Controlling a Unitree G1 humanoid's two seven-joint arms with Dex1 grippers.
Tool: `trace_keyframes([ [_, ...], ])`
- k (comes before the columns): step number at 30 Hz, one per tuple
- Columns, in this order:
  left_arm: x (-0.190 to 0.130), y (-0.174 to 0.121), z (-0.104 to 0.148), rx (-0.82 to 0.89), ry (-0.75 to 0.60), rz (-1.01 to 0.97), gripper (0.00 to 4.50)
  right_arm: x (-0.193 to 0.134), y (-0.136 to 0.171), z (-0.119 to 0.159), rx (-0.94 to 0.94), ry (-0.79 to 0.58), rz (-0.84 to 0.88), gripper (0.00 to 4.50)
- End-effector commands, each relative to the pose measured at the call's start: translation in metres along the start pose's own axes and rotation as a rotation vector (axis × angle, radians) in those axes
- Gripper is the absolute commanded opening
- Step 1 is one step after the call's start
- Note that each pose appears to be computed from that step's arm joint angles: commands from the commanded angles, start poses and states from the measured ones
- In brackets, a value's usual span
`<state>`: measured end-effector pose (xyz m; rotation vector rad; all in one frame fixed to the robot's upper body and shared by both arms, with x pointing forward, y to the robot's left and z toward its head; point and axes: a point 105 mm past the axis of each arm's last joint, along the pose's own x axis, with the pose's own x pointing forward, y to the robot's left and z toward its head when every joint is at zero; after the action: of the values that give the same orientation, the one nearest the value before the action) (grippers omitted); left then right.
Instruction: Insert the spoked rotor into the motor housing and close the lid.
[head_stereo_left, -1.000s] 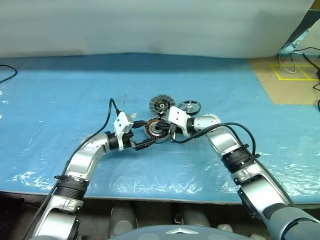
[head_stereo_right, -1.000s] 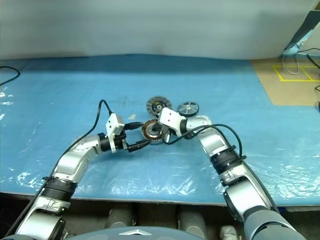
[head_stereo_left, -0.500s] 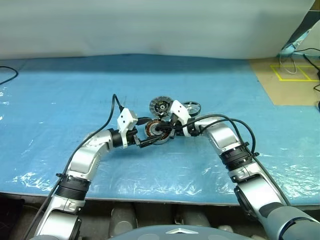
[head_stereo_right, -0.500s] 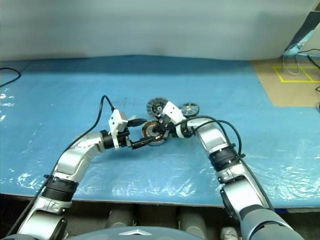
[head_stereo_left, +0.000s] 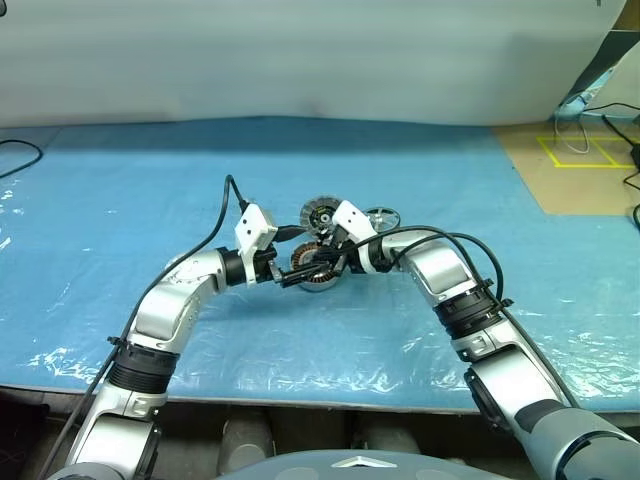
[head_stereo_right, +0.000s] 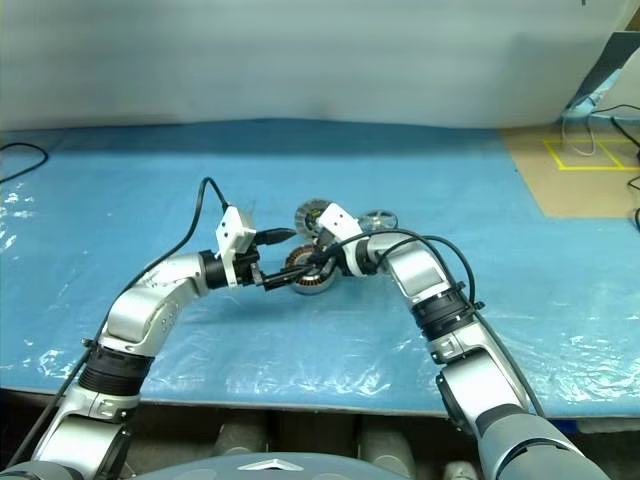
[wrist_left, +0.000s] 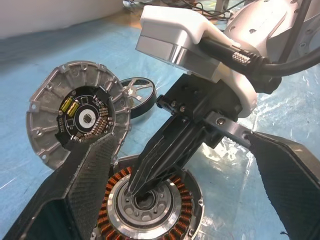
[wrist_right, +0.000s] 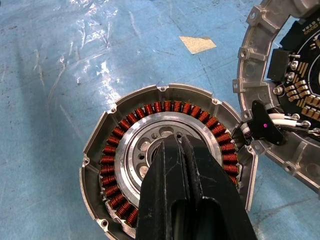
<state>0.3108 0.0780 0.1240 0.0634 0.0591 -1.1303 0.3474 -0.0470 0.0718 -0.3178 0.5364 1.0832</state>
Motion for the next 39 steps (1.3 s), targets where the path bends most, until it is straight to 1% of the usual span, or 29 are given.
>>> trace_keyframes([
  [1,-0.004,0.007,0.002,0.029,-0.026,0.005,4.50,0.002,0.001,-0.086,0.063,0.299,-0.028,0.04],
  [3,-0.006,0.009,-0.003,0.028,-0.024,0.007,4.50,0.000,0.002,-0.074,0.004,0.244,-0.003,0.04],
  [4,-0.009,0.010,-0.008,0.027,-0.021,0.010,4.50,-0.001,0.003,-0.057,-0.038,0.152,0.002,0.04],
  [6,-0.015,0.012,-0.022,0.029,-0.002,0.014,4.50,-0.005,0.000,-0.022,-0.044,-0.026,0.001,0.04],
  [7,-0.017,0.012,-0.027,0.031,0.005,0.014,4.50,-0.007,-0.001,-0.014,-0.042,-0.071,-0.001,0.04],
  [12,-0.022,0.011,-0.046,0.028,0.019,0.011,4.50,-0.013,0.005,0.005,-0.013,-0.202,0.071,0.04],
  [16,-0.023,0.010,-0.049,0.030,0.012,0.008,4.50,-0.013,0.009,0.015,-0.005,-0.247,0.100,0.04],
  [18,-0.024,0.007,-0.048,0.030,0.004,0.007,4.50,-0.019,0.009,0.030,0.047,-0.323,0.126,0.04],
  [20,-0.024,0.003,-0.043,0.035,-0.004,0.004,4.50,-0.033,0.011,0.053,0.086,-0.425,0.179,0.04],
  [22,-0.024,0.001,-0.038,0.039,-0.010,0.004,4.50,-0.041,0.015,0.065,0.087,-0.469,0.222,0.04],
  [24,-0.023,0.001,-0.033,0.040,-0.012,0.005,4.50,-0.041,0.015,0.063,0.056,-0.446,0.213,0.04],
  [26,-0.022,0.000,-0.029,0.040,-0.012,0.005,4.50,-0.035,0.012,0.056,0.016,-0.398,0.176,0.04],
  [30,-0.020,0.000,-0.027,0.037,-0.010,0.005,4.50,-0.022,0.006,0.032,-0.097,-0.261,0.103,0.04],
  [33,-0.020,-0.001,-0.025,0.036,-0.010,0.003,4.50,-0.020,0.004,0.026,-0.160,-0.226,0.081,0.04],
  [39,-0.022,-0.004,-0.025,0.031,-0.006,-0.002,4.50,-0.020,0.003,0.034,-0.156,-0.261,0.073,0.04],
])
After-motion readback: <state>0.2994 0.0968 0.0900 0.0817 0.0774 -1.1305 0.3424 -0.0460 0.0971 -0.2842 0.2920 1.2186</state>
